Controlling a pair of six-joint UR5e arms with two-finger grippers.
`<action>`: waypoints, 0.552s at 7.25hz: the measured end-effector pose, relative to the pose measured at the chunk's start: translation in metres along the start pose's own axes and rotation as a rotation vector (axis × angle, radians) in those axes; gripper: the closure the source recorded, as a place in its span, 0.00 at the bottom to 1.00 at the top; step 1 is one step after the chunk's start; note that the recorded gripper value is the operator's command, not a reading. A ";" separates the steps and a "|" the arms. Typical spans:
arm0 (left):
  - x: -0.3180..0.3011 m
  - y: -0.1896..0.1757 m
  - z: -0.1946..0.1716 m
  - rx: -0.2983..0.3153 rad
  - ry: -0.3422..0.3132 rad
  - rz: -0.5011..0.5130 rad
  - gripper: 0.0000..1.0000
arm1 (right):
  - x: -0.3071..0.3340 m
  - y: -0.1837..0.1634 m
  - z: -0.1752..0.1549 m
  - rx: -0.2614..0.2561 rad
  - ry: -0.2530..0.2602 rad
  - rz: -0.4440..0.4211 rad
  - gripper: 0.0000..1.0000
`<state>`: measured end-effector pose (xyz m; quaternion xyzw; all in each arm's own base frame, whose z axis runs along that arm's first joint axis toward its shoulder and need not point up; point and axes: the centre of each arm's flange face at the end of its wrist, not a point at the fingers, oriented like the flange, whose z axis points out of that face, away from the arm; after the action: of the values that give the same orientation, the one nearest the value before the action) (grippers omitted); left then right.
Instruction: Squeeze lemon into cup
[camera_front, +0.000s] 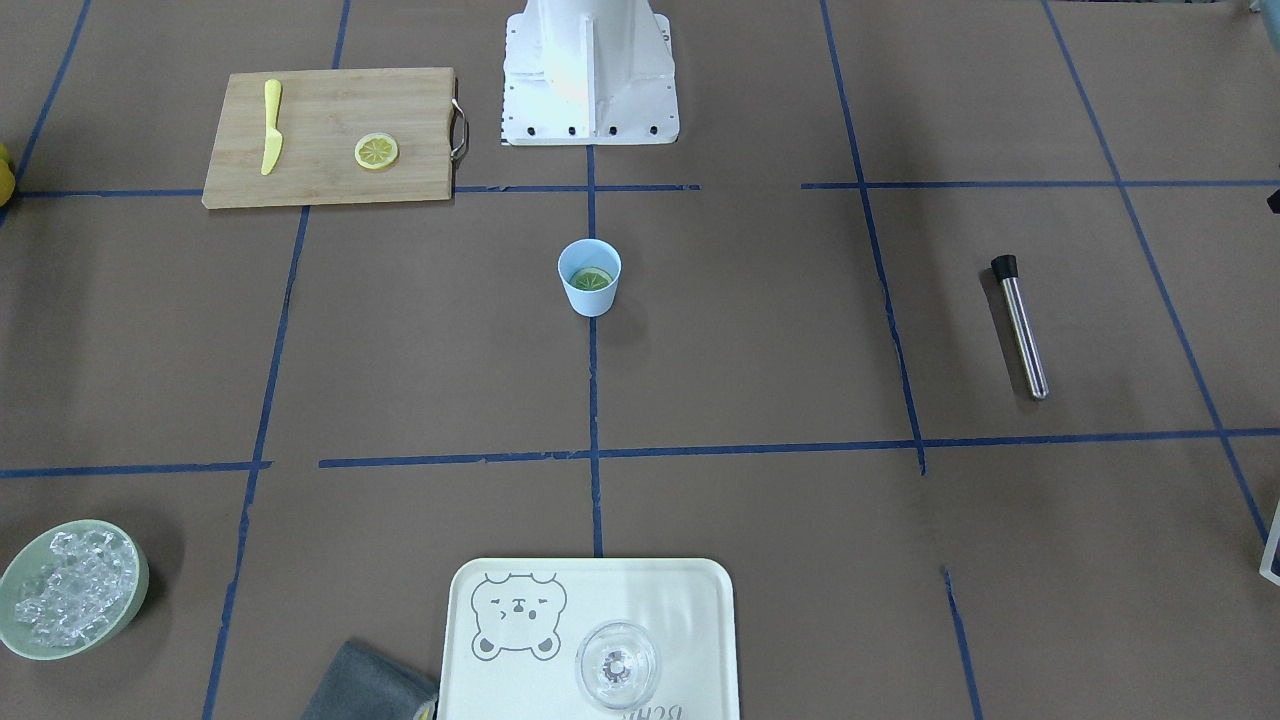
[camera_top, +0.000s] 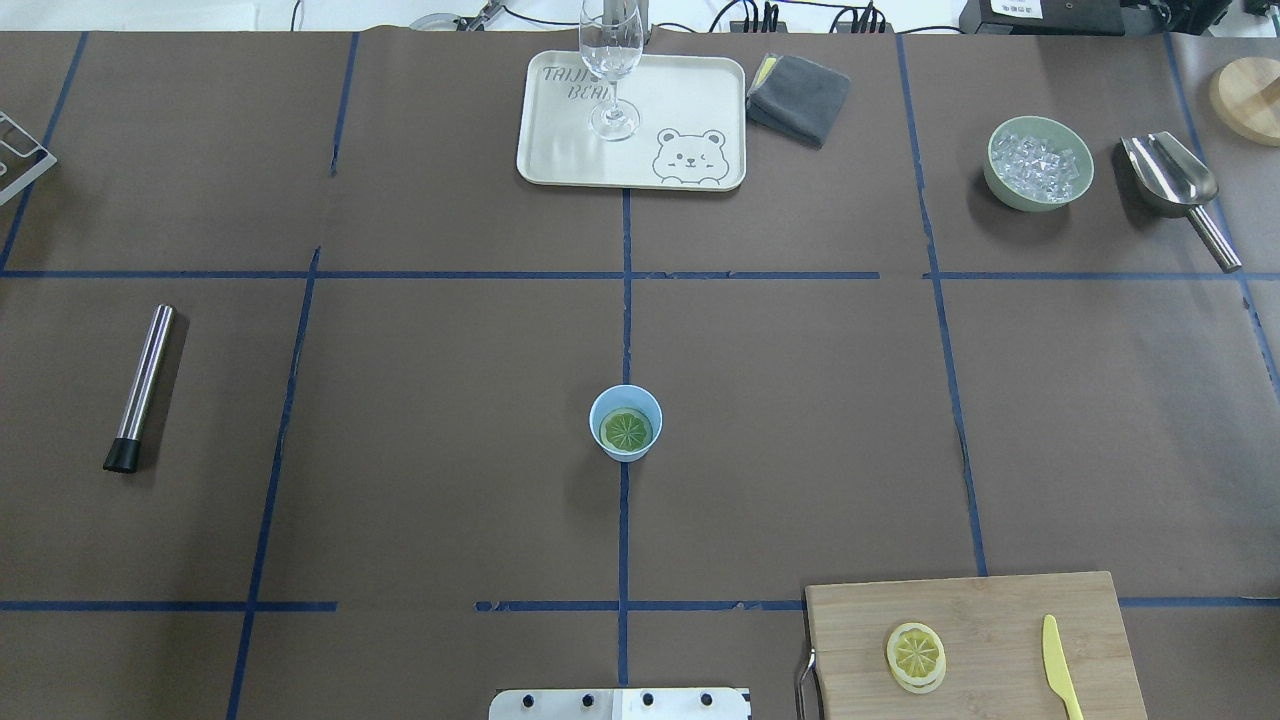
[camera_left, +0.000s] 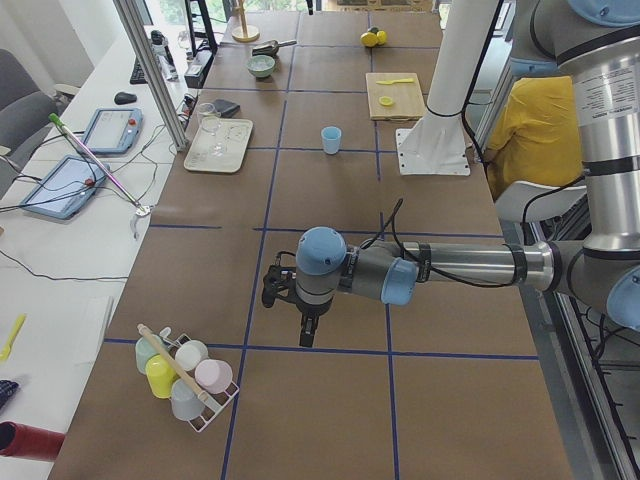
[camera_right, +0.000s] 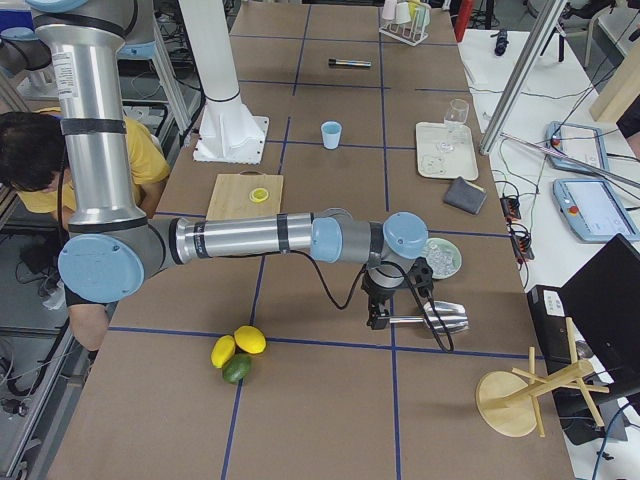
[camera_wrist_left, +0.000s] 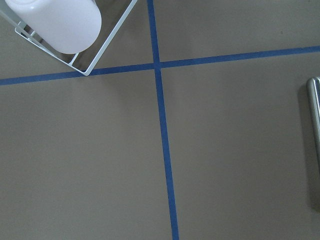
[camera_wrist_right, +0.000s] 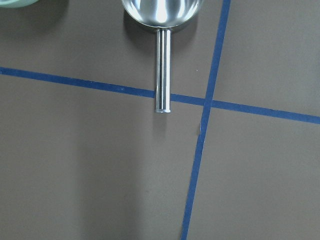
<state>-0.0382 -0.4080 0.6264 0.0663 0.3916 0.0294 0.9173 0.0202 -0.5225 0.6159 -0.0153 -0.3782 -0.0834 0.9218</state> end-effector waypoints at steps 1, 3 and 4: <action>0.002 -0.009 0.000 -0.019 0.000 -0.011 0.00 | -0.001 0.000 -0.001 0.002 0.000 -0.001 0.00; 0.005 -0.033 -0.001 -0.073 -0.004 0.012 0.00 | -0.001 0.000 -0.001 0.003 0.003 0.000 0.00; 0.000 -0.035 0.004 -0.099 -0.005 0.061 0.00 | -0.002 0.000 -0.002 0.004 0.005 0.000 0.00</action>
<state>-0.0352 -0.4433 0.6241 0.0327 0.3854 0.0764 0.9190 0.0203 -0.5222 0.6135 -0.0134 -0.3761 -0.0825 0.9228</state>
